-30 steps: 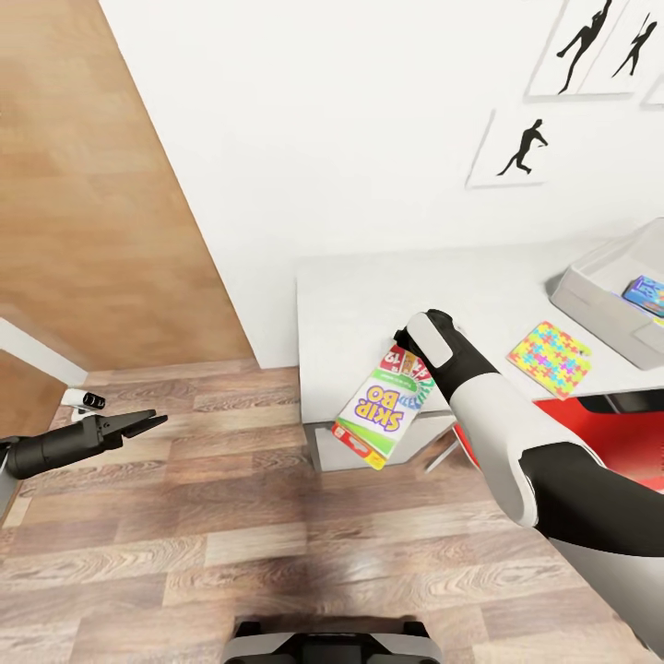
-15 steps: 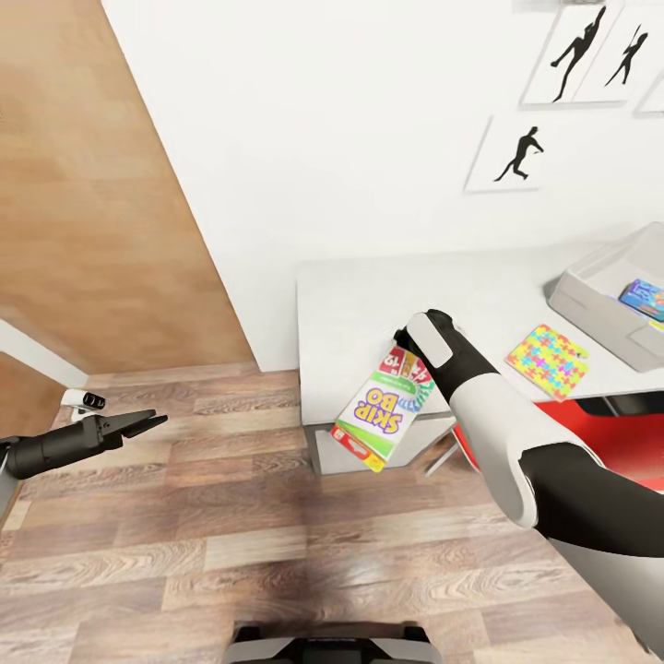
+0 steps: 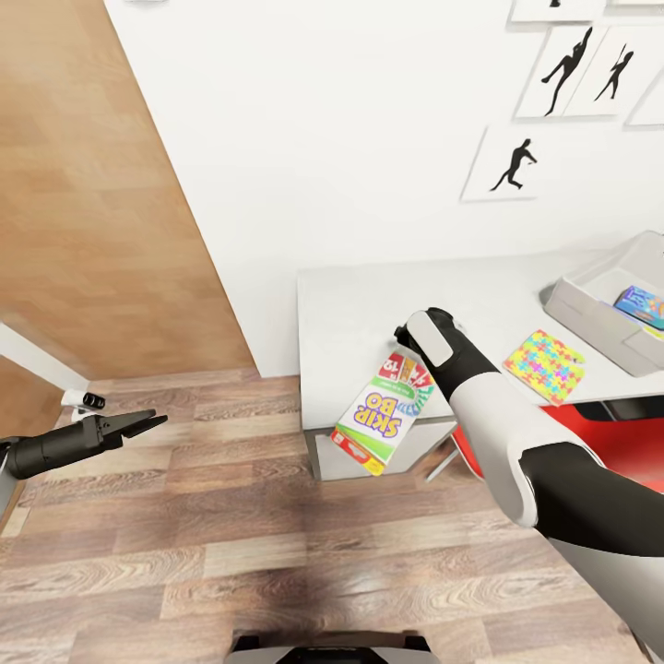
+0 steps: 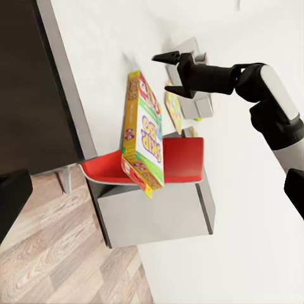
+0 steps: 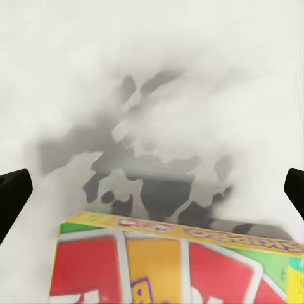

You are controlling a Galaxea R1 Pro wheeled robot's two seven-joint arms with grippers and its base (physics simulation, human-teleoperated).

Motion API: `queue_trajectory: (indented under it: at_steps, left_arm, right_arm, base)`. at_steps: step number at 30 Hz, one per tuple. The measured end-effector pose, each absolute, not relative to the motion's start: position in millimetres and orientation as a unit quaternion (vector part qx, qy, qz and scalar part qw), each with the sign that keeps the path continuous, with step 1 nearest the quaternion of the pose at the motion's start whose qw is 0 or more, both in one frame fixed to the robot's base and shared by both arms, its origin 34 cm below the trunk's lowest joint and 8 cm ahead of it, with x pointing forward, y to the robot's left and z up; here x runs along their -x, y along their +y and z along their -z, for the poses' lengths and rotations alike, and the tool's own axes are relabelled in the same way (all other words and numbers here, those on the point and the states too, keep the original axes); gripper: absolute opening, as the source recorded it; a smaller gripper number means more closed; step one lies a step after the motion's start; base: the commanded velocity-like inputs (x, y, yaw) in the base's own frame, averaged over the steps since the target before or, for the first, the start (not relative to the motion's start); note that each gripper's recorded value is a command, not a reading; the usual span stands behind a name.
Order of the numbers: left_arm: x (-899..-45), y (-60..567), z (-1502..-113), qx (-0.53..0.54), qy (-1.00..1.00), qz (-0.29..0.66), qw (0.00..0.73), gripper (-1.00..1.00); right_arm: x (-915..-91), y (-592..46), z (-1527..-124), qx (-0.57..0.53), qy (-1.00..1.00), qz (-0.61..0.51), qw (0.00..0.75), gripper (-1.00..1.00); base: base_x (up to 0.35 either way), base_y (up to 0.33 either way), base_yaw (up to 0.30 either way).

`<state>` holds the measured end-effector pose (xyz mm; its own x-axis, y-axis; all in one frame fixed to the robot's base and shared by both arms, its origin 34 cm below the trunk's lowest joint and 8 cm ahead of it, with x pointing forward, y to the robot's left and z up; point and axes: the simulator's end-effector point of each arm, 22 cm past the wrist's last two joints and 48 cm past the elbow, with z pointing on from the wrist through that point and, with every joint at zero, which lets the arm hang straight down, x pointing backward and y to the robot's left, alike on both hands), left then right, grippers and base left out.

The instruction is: Put all the toys in the child's room - the three board games (two on the bed and one on the table), the two jigsaw puzzles on the table, and the tennis ball on the table - inside the toy box on the table in the child's room.

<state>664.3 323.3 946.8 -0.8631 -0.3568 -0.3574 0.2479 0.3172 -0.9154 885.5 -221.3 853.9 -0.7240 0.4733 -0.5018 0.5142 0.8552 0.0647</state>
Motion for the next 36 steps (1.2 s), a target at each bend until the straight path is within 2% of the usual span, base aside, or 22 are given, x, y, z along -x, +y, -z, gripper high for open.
queue_trajectory:
  at_steps: [8,20,29,36]
  left_arm:
    - [-664.8,323.2,-953.7,0.032,0.767,0.584,0.264,1.0]
    - [-665.5,323.1,-963.7,0.026,0.765,0.583,0.271,1.0]
    - [-666.0,322.6,-971.4,0.022,0.763,0.584,0.276,1.0]
    - [-666.2,321.7,-977.3,0.018,0.761,0.585,0.279,1.0]
  right_arm:
    - [-900.9,-219.8,-886.1,-0.269,0.918,0.029,0.29,1.0]
    - [-940.5,-200.9,-1008.7,-0.25,0.882,-0.037,0.397,1.0]
    - [-914.7,-196.0,-1035.6,-0.23,0.876,-0.069,0.418,1.0]
    - [-862.5,-209.5,-1028.3,-0.229,0.878,-0.091,0.41,1.0]
  base:
    - [0.0,0.0,0.0]
    - [0.0,0.0,0.0]
    - [0.0,0.0,0.0]
    - [0.0,0.0,0.0]
